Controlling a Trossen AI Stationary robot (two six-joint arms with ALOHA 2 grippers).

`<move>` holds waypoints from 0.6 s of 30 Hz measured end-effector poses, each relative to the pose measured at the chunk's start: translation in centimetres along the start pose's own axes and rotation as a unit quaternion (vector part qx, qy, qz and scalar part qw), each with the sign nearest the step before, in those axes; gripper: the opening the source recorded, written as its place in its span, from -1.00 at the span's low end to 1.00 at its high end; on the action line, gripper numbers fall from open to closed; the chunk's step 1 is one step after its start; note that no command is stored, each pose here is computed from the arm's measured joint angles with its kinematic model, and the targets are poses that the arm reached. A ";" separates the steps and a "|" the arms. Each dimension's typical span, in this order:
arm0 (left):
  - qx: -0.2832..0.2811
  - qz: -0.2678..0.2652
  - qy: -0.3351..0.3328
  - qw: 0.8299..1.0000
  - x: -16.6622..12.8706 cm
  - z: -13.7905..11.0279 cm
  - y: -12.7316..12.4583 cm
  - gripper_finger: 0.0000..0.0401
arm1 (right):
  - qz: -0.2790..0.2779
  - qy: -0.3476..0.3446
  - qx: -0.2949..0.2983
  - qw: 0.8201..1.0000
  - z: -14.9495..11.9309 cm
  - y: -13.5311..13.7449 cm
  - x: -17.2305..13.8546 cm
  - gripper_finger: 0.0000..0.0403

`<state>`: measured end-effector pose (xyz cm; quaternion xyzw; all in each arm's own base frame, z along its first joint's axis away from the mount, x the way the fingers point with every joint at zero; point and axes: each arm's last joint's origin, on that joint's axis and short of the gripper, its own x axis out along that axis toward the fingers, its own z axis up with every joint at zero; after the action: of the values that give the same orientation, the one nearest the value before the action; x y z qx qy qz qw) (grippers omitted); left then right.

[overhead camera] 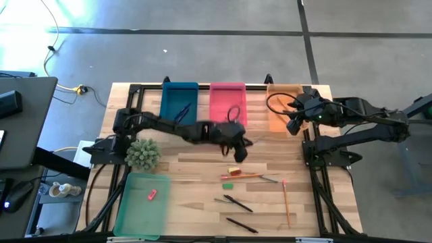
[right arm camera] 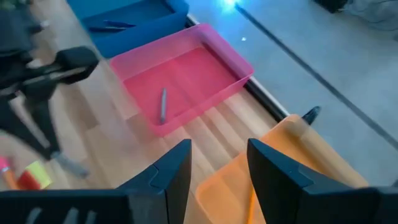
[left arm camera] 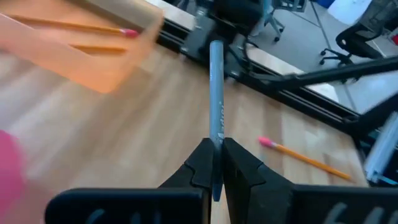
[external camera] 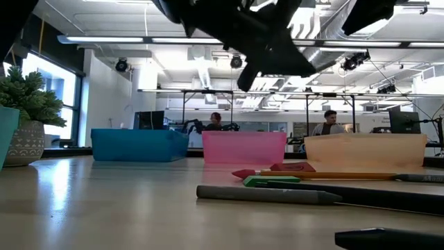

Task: Sort crayons/erasers/pens/pencils in bins
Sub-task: Put the gray crayon into the pink bin

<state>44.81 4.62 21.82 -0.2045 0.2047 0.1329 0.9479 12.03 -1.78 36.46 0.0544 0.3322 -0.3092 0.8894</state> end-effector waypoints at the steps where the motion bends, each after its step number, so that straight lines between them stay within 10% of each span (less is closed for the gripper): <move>1: 0.001 0.001 -0.003 1.000 0.0 0.5 0.9 -0.98 | -0.005 -0.002 0.001 1.000 0.0 0.0 0.0 -0.26; 18: 0.008 0.090 0.049 0.995 -3.3 5.2 15.2 -0.99 | -0.093 -0.037 0.129 0.987 0.3 -0.7 0.2 -0.26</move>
<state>38.56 19.71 22.53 -0.1843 0.2697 0.2064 0.9223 11.87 -2.56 36.64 0.1258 0.2596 -0.4331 0.8540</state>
